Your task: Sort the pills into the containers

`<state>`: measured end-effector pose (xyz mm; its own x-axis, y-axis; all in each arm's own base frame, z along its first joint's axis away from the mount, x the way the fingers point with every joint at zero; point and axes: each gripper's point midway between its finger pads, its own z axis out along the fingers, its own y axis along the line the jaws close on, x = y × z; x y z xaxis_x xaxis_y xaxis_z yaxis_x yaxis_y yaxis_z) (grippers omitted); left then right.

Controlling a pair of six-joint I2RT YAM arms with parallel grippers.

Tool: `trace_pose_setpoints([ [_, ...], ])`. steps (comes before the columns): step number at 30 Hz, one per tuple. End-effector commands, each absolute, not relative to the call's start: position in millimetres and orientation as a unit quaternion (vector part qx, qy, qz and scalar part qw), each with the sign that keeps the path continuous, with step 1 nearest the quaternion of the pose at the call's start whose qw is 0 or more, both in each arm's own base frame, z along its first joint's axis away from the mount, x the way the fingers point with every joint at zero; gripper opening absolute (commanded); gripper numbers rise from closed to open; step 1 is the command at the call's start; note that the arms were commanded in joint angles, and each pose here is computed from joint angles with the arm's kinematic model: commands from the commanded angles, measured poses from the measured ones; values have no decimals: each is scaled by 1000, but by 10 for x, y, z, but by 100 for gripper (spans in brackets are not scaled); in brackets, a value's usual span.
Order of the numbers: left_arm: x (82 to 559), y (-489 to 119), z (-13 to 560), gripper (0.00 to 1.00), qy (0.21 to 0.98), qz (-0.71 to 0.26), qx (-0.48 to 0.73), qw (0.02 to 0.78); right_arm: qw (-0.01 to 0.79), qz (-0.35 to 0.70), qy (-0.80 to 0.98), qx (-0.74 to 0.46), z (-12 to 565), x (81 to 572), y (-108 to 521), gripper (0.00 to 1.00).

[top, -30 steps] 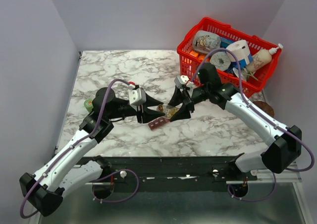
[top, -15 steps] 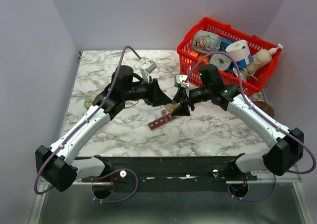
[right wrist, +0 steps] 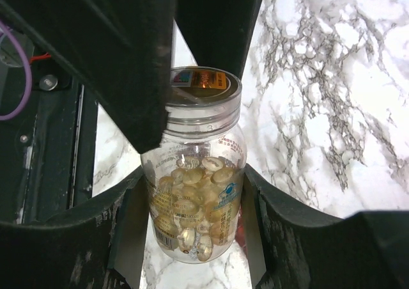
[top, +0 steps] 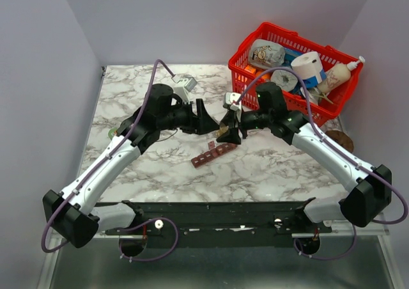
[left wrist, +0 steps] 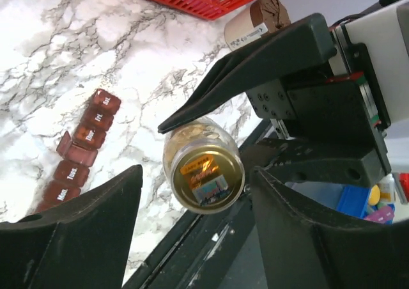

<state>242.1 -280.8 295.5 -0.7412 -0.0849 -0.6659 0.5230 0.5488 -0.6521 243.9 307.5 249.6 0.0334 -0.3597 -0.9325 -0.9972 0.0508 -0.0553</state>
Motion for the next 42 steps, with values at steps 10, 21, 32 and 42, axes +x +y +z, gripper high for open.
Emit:
trace_pose_setpoints([
  [10, 1780, -2391, 3364, 98, 497, -351, 460, 646, 434, 411, 514, -615, 2697, 2208, 3122, 15],
  [21, 1892, -2557, 3041, 98, 439, -296, 562, 635, 411, 393, 460, -682, 2553, 1991, 3080, 15],
  [32, 1761, -2701, 3084, 92, 435, -364, 563, 601, 402, 379, 460, -695, 2469, 1971, 3130, 15],
  [42, 1729, -2757, 3016, 82, 443, -372, 583, 571, 397, 384, 462, -694, 2450, 1948, 3135, 15],
])
